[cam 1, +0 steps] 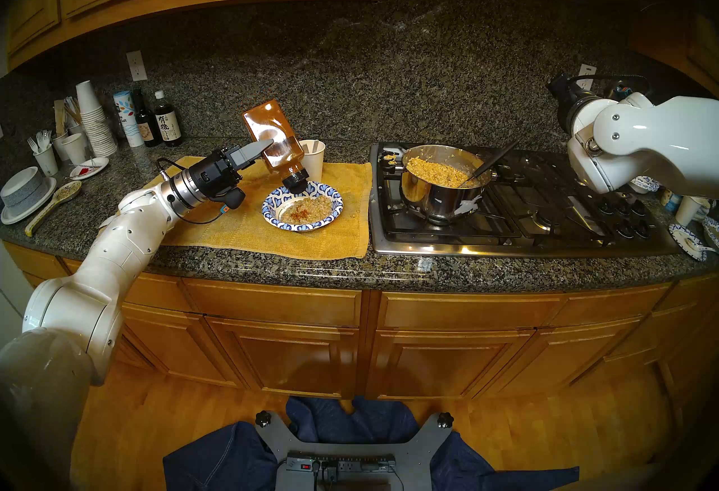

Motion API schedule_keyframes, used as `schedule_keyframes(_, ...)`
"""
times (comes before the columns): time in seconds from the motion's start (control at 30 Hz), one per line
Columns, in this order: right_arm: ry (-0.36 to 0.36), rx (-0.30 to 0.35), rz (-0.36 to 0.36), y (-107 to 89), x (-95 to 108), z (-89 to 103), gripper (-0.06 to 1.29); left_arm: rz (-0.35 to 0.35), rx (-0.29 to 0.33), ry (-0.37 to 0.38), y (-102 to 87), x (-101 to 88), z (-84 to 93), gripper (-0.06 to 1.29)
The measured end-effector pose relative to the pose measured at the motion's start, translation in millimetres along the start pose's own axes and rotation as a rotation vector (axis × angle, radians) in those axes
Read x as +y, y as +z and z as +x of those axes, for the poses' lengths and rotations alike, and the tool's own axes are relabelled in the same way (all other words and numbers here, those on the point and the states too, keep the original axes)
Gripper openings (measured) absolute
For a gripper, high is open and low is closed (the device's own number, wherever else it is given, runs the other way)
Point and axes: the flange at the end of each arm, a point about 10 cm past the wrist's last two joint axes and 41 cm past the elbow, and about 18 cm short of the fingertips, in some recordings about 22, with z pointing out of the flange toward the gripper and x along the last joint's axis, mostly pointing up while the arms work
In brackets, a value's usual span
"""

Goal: Scoop oatmeal into bowl, add cinnamon, and put a spoon inside bowl

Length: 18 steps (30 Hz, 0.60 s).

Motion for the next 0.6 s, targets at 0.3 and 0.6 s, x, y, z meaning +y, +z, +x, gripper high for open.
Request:
schedule_keyframes(0.3, 0.0, -0.001, 0.0, 0.0, 0.1, -0.1, 1.24, -0.04, -0.01, 0.027, 7.8, 4.1, -9.3, 0.68)
schedule_keyframes(0.6, 0.0, -0.001, -0.003, 0.2, 0.6, -0.2, 1.24, -0.013, -0.071, 0.028, 33.0, 2.2, -20.9, 0.68)
